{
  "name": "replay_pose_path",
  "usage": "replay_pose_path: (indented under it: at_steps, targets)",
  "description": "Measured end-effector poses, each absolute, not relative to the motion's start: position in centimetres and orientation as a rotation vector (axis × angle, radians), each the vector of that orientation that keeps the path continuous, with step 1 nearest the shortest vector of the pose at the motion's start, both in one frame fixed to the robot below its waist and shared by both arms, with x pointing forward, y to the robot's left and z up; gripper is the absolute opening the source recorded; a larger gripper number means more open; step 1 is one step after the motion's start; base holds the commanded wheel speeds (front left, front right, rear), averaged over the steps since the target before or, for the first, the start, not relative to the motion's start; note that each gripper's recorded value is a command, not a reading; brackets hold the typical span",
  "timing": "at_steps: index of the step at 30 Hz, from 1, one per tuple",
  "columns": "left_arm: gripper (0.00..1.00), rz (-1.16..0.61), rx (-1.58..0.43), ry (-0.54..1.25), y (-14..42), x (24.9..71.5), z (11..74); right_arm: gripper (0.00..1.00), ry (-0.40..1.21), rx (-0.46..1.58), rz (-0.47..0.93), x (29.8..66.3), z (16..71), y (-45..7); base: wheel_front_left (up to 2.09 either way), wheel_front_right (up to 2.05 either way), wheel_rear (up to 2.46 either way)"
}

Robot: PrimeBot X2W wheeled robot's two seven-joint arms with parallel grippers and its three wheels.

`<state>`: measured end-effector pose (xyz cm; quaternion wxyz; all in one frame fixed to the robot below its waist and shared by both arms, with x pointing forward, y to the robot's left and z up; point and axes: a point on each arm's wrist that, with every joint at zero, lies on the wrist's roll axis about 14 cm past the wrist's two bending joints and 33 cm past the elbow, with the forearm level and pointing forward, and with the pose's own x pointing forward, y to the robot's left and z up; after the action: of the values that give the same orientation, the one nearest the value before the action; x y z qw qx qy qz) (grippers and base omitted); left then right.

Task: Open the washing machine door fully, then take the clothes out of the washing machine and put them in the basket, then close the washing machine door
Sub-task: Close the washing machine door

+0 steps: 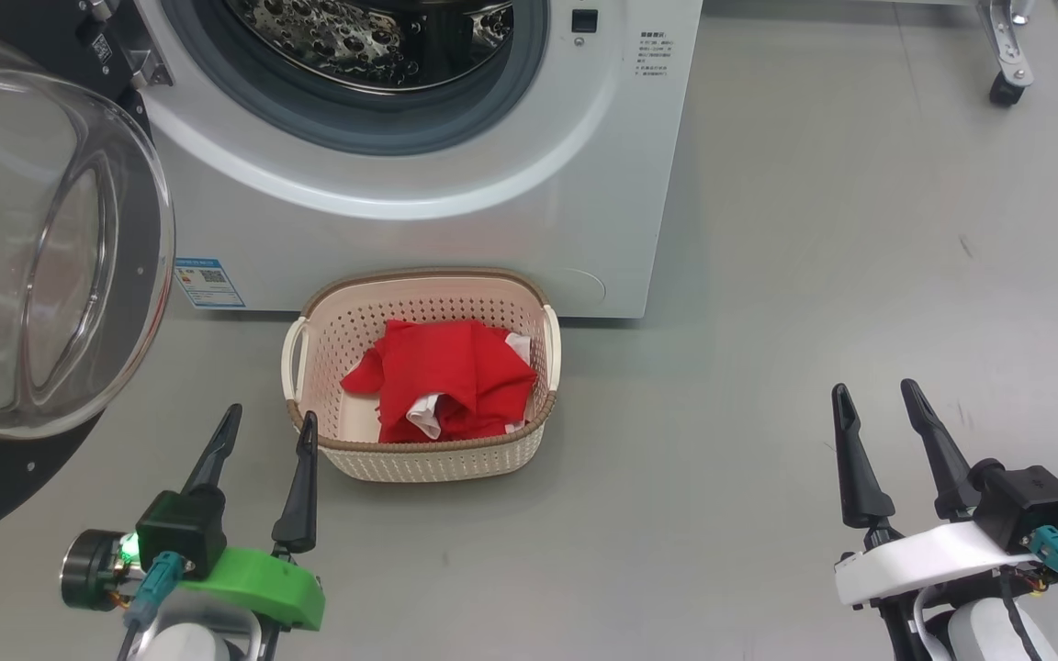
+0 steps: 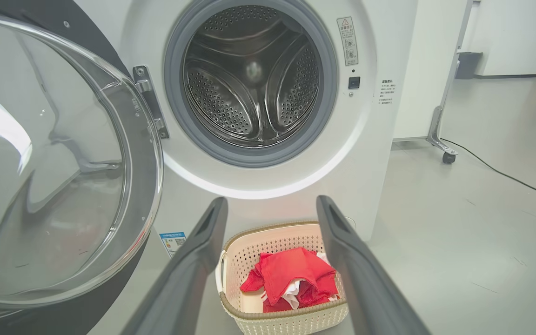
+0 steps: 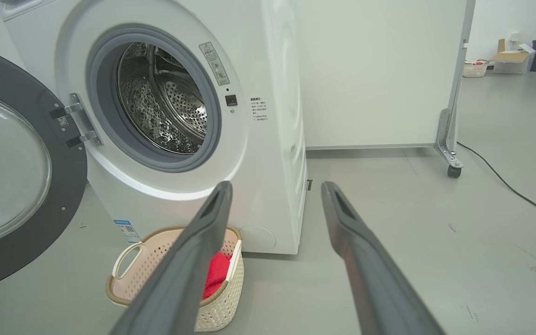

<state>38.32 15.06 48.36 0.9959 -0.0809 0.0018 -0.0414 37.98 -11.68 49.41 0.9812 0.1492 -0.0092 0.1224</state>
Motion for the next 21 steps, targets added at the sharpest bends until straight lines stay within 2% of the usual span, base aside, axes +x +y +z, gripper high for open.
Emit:
replay_pose_path:
  at_steps: [21]
  targets:
    - [1.00, -0.085, -0.163, 0.001, 15.00, 38.42, 48.43, 1.00, -0.013, 0.302, 0.245, 38.01, 49.21, -11.68, -0.16, 0.16, 0.00]
